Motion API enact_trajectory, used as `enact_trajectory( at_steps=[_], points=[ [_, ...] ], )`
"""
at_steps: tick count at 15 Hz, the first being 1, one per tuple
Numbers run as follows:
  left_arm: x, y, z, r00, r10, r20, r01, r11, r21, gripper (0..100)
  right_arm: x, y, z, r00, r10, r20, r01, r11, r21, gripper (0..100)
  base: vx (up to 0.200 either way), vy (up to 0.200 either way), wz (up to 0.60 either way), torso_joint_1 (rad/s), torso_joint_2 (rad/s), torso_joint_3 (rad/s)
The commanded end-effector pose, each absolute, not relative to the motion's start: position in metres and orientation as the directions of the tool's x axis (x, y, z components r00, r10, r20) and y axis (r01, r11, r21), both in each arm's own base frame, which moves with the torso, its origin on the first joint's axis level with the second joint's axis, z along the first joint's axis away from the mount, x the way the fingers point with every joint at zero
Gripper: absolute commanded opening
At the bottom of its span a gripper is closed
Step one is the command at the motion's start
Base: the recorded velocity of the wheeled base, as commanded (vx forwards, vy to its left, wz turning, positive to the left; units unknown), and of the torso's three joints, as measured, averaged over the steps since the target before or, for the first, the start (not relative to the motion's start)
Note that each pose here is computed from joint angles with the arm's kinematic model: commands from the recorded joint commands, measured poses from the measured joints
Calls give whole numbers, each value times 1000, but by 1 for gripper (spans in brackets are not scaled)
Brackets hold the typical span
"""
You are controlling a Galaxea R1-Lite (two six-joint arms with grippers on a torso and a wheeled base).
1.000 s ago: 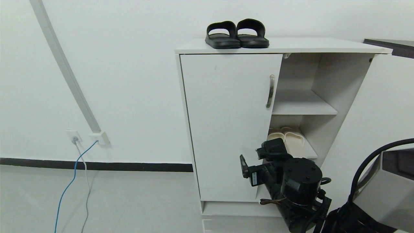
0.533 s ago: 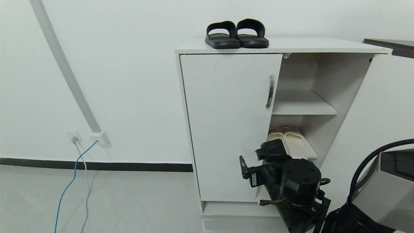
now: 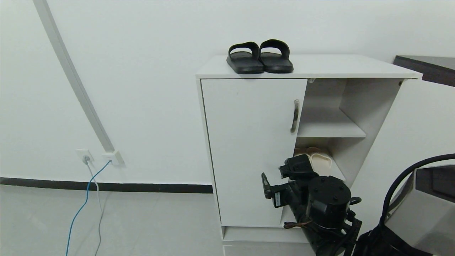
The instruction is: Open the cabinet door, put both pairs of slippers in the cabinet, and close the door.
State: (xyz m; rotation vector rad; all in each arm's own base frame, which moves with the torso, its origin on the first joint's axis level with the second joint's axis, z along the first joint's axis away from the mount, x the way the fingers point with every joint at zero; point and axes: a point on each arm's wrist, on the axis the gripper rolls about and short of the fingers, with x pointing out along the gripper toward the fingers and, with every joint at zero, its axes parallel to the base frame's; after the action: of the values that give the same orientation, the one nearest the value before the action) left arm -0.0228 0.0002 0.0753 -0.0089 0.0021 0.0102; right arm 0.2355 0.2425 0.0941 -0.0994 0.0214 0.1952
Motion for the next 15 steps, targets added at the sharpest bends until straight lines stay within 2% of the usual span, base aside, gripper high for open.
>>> enact_trajectory(
  at_steps=[1,15],
  points=[
    [-23,0,75,1000,11,-3,-11,1000,-9,0,235,243,94,981,193,-32,-195,976,-97,100,0,0,0,105,-452,-369],
    [-23,0,75,1000,8,-3,-8,1000,-8,0,232,247,91,971,235,-39,-238,966,-101,100,0,0,0,151,-476,-332]
  ],
)
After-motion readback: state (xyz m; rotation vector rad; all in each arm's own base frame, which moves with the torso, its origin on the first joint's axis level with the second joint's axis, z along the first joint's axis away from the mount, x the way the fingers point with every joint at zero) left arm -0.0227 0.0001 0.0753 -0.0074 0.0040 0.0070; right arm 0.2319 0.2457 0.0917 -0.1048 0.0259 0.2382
